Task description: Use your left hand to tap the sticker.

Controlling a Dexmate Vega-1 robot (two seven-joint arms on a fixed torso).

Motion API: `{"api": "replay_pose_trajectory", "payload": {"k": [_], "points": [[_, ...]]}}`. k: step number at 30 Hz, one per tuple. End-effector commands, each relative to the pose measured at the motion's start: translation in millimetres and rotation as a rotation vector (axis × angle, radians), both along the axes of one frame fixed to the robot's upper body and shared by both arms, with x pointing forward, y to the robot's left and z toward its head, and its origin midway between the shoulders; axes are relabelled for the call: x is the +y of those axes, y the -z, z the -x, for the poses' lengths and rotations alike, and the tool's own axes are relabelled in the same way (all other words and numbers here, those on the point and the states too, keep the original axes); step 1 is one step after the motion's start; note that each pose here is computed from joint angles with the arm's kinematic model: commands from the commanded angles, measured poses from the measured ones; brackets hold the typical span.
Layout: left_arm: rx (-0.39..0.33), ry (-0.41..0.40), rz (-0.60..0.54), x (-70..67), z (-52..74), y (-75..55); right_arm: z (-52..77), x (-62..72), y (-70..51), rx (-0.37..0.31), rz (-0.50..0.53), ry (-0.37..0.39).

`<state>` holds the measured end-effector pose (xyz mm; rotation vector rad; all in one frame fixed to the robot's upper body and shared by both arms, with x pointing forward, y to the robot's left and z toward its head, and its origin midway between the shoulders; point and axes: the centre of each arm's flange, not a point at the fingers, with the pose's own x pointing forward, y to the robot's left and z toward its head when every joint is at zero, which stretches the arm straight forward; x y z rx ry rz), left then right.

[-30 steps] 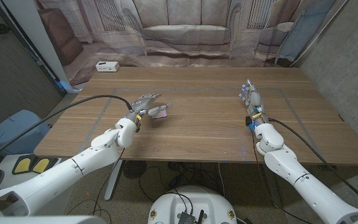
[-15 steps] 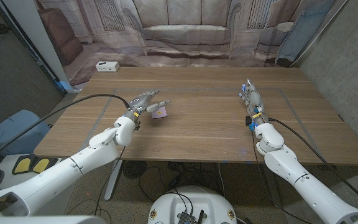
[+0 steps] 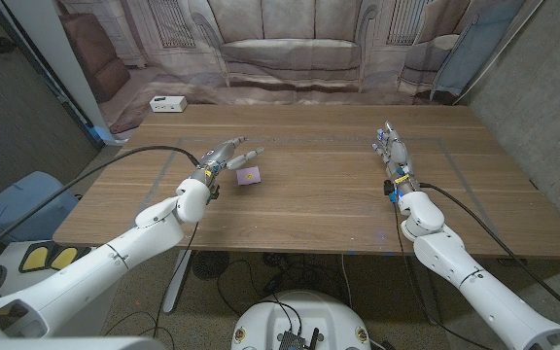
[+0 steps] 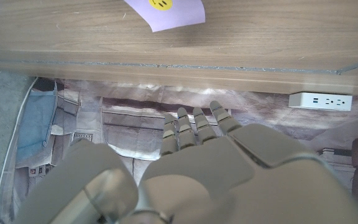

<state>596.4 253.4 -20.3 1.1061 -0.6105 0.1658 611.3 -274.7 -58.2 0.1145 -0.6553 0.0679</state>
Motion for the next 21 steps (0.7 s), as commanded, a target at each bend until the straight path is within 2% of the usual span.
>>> {"api": "replay_pose_trajectory", "payload": {"k": [1, 21], "points": [[0.004, 0.095, 0.127, 1.3, -3.6, -5.1, -0.7, 2.8, -2.4, -0.015, 0.023, -0.016], [0.064, 0.285, 0.257, 15.5, -12.6, -11.8, 7.6, 9.4, 0.3, -0.039, 0.041, 0.002]]}}
